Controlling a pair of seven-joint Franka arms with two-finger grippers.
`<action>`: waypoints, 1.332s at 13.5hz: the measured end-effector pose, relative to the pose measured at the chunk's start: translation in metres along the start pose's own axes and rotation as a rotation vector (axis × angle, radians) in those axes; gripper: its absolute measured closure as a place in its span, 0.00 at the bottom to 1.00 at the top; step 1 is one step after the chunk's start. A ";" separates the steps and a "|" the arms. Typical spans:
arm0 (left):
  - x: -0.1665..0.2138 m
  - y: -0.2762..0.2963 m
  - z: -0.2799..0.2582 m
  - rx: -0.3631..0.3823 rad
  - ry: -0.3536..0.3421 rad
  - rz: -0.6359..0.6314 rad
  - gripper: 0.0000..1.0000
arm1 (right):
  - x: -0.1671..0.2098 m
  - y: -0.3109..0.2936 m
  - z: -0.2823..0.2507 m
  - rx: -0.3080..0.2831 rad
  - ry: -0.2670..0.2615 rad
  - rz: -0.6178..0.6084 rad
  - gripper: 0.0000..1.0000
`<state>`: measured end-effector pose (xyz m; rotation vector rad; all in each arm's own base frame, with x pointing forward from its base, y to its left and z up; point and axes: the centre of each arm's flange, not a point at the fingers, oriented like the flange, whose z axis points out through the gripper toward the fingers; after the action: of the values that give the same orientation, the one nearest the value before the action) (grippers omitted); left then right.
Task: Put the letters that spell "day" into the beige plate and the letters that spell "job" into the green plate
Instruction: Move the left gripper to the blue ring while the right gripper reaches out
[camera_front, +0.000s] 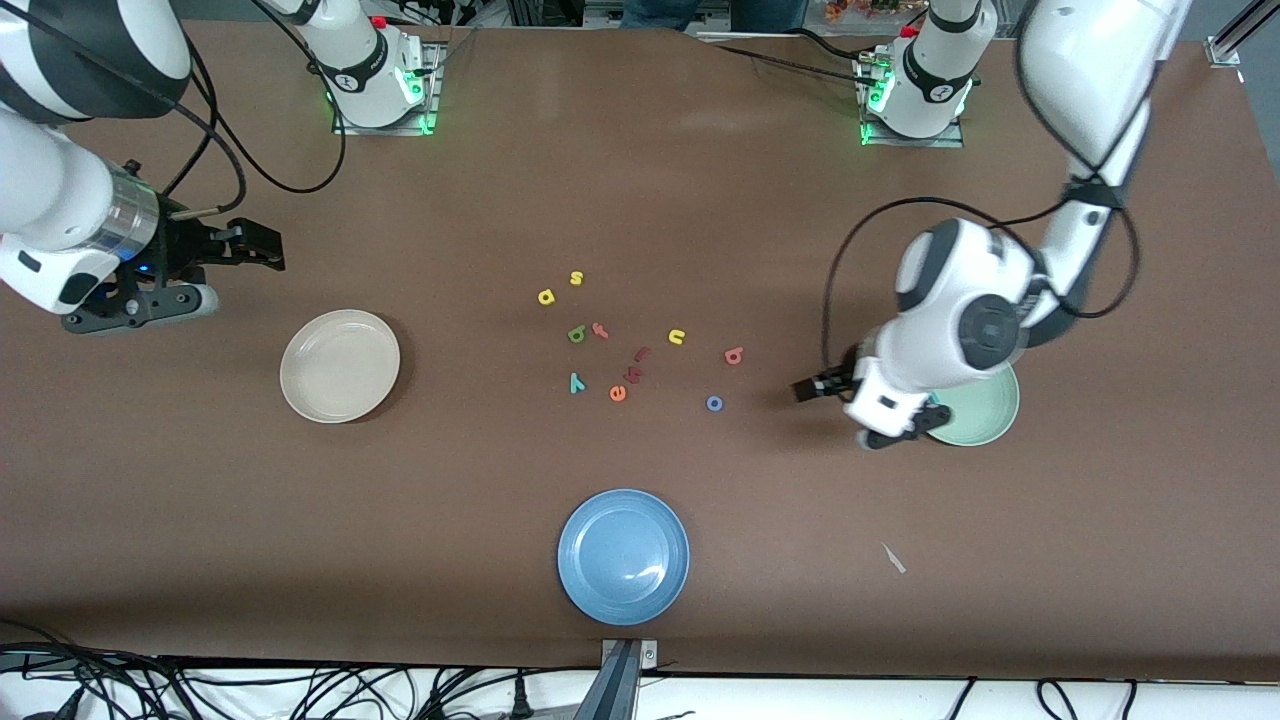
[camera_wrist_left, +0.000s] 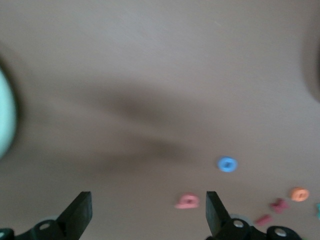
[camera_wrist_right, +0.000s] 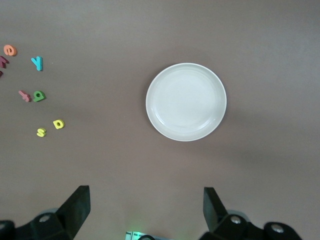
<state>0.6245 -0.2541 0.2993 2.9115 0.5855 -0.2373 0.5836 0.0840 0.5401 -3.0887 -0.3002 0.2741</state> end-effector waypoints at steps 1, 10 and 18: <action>-0.012 0.023 0.015 -0.028 0.021 -0.032 0.00 | 0.002 -0.008 0.002 -0.002 0.002 0.001 0.00; -0.048 0.087 0.133 -0.010 0.107 -0.094 0.03 | 0.027 -0.081 0.030 -0.020 0.029 0.010 0.00; -0.052 0.090 0.153 0.054 0.158 -0.058 0.48 | 0.053 -0.158 0.074 -0.002 0.105 0.054 0.00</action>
<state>0.5941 -0.3845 0.1709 2.9867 0.6991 -0.0301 0.5919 0.2497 0.4651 -3.1023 -0.2145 0.1121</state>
